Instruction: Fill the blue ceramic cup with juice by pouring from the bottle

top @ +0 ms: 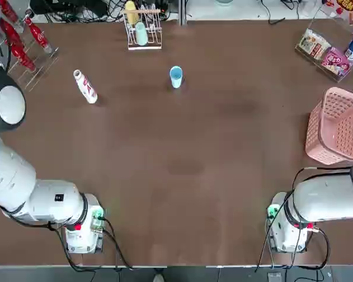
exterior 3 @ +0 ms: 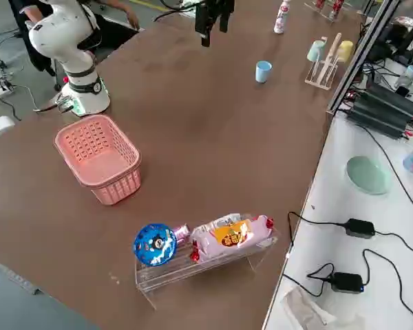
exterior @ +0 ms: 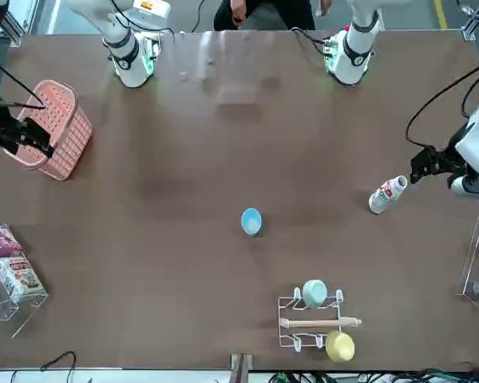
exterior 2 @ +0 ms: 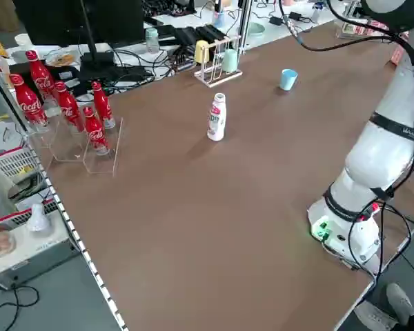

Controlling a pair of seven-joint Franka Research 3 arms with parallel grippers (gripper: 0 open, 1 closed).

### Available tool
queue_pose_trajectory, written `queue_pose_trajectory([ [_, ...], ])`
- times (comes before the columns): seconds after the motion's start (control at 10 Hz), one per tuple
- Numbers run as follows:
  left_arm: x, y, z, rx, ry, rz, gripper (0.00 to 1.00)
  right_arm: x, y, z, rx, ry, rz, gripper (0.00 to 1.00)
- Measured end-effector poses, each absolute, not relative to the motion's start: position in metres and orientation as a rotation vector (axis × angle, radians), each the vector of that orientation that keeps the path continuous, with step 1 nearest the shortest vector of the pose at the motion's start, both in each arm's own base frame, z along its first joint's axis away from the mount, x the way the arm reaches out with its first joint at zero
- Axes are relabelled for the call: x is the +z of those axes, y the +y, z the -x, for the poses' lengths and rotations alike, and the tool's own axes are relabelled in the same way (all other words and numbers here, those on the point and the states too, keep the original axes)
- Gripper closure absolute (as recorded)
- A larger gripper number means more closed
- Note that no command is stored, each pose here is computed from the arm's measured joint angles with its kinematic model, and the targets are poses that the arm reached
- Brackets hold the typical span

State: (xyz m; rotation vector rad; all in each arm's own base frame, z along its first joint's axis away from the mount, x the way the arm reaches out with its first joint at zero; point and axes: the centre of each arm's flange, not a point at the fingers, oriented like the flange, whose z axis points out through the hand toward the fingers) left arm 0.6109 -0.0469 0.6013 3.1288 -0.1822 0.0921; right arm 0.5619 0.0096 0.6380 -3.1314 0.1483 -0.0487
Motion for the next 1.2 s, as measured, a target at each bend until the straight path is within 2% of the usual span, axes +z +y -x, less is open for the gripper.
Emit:
queue_pose_trajectory([
  [0.8,0.6,-0.07,-0.608,0.079,-0.287,-3.152,0.0,0.638,0.018,-0.562,-0.048,0.124,3.131,0.0],
  [1.0,0.6,-0.037,-0.611,0.077,-0.38,-3.131,0.0,0.637,0.02,-0.561,-0.036,0.12,3.132,0.0],
  [1.2,0.6,0.042,-0.61,0.091,-0.544,-3.061,0.0,0.637,0.022,-0.56,-0.031,0.11,3.128,0.0],
])
